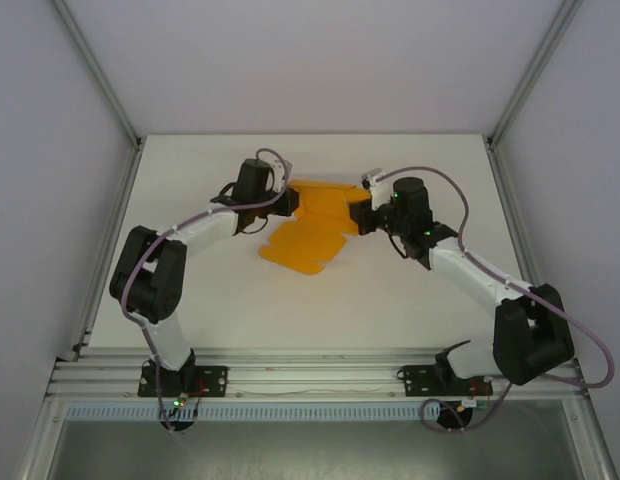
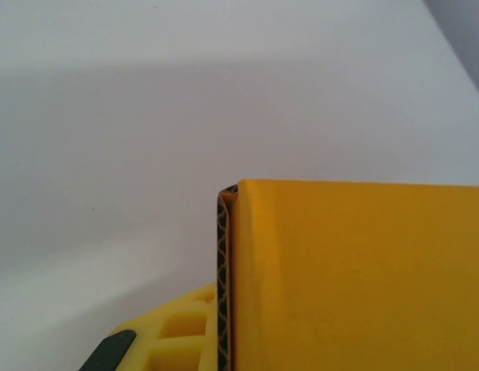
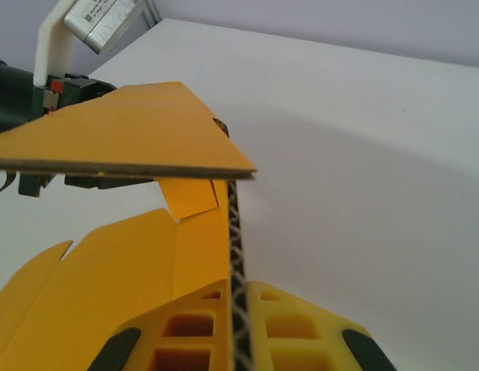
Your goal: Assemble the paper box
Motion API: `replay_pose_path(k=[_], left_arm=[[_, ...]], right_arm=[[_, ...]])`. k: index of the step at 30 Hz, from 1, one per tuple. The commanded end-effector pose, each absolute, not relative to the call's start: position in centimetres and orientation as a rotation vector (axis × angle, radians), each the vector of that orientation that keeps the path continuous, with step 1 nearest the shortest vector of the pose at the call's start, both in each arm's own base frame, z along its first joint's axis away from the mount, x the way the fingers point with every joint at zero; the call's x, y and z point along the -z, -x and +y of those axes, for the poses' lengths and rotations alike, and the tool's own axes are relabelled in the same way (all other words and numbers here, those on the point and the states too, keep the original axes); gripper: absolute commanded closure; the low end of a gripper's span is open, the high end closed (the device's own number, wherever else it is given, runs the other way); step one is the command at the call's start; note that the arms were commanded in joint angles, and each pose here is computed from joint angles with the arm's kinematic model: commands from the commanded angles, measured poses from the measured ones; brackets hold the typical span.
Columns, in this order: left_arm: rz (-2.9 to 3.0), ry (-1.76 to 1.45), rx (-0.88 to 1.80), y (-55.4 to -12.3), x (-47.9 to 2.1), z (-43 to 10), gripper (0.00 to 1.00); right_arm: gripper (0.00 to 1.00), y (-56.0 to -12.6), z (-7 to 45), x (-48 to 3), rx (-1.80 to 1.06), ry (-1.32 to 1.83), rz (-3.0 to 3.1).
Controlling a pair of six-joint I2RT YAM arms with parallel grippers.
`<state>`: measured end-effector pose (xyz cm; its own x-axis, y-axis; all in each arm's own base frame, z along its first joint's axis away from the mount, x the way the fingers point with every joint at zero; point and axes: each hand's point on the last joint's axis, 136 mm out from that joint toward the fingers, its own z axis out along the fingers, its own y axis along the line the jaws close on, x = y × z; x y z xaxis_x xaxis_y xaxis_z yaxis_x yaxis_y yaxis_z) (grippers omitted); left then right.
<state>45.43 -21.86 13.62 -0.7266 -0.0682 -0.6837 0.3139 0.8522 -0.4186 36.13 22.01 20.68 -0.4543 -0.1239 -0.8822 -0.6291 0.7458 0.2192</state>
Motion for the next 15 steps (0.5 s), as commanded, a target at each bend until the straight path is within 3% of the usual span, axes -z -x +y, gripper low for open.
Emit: replay_pose_path(k=[1, 9, 15], left_arm=[[2.402, -0.026, 0.403, -46.6, -11.0, -18.7, 1.0], [2.467, 0.383, -0.174, -47.3, -9.2, -10.9, 1.0], [2.444, 0.261, -0.142, -47.5, -10.8, -13.1, 1.0]], right_arm=[[1.0, -35.2, 22.4, -22.8, -0.707, 0.573, 1.945], [1.0, -34.0, 22.6, -23.5, -0.701, 0.584, 1.944], [1.0, -34.5, 22.6, -23.0, -0.669, 0.575, 1.94]])
